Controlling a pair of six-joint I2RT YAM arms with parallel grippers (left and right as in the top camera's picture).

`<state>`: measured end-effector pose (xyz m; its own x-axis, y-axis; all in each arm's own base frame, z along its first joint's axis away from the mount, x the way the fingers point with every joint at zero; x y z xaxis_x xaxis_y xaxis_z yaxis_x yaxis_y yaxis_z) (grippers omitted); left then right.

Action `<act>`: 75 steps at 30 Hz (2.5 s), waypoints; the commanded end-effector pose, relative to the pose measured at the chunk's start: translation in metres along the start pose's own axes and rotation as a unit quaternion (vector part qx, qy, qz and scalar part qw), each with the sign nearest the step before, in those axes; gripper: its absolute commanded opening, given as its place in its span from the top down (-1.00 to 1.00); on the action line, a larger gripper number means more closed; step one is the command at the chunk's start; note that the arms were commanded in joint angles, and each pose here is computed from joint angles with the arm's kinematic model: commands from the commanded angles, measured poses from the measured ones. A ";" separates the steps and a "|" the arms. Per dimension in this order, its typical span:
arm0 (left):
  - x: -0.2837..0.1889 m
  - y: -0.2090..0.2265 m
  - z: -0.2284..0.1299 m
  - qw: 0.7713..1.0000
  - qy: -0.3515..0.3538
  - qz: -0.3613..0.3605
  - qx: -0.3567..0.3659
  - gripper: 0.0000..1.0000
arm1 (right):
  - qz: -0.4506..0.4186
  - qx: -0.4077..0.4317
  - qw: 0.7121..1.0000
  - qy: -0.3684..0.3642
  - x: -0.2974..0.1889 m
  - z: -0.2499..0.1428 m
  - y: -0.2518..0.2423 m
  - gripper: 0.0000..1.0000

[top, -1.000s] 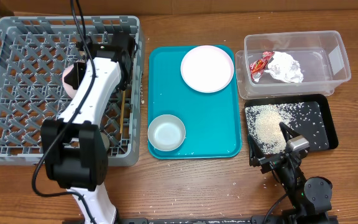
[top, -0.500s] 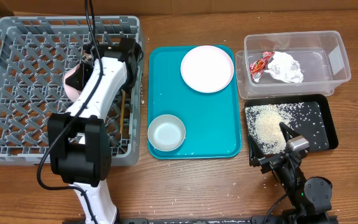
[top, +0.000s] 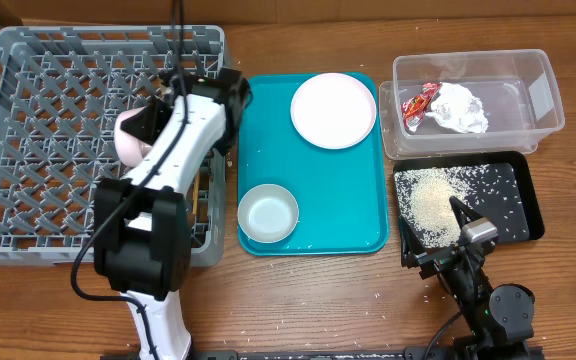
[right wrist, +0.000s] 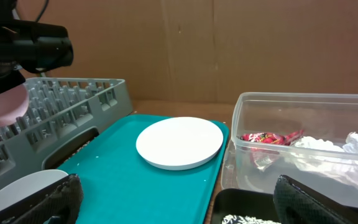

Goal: Sort waste into correct bins and load items into the dishwasher

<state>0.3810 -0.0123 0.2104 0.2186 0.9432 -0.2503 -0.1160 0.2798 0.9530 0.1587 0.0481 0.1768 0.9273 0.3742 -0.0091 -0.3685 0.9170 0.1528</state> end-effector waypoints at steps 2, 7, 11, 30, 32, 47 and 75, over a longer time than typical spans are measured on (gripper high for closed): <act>-0.033 -0.014 0.008 0.999 -0.035 -0.036 0.001 0.81 | 0.001 -0.001 1.000 -0.004 0.000 -0.002 0.000 -1.00; -0.039 -0.024 0.004 0.996 -0.022 -0.084 0.005 0.53 | 0.001 -0.001 1.000 -0.004 0.000 -0.002 0.000 -0.99; -0.043 -0.037 -0.002 0.985 0.012 -0.171 0.011 0.50 | 0.001 -0.001 1.000 -0.004 0.000 -0.002 0.000 -0.99; -0.159 0.031 -0.008 0.713 0.035 -0.700 0.012 -0.63 | 0.001 -0.001 1.000 -0.004 0.000 -0.002 0.000 -0.99; -0.151 0.013 -0.018 0.739 0.081 -0.669 0.009 -0.55 | 0.001 -0.001 1.000 -0.004 0.000 -0.002 0.000 -0.99; -0.100 -0.106 -0.069 0.835 0.149 -0.530 -0.024 -0.32 | 0.001 -0.001 1.000 -0.004 0.000 -0.002 0.000 -0.99; -0.070 0.137 -0.064 0.957 -0.083 -0.083 -0.265 0.92 | 0.001 -0.001 1.000 -0.004 0.000 -0.002 0.000 -0.99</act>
<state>0.2844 -0.0566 0.3155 0.4152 0.5854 -0.6963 -0.3356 0.8100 0.4809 0.1587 0.0481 0.1767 0.9274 0.3738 -0.0095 -0.3681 0.9171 0.1532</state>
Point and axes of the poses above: each gripper's point midway between its finger pads, its own x axis out along the fingers, its own y axis along the line the jaws close on, z = x × y, the point moved 8 cm from there along -x, back along the fingers, and after that the axes turned 3 degrees about x, right-handed, at the moved point
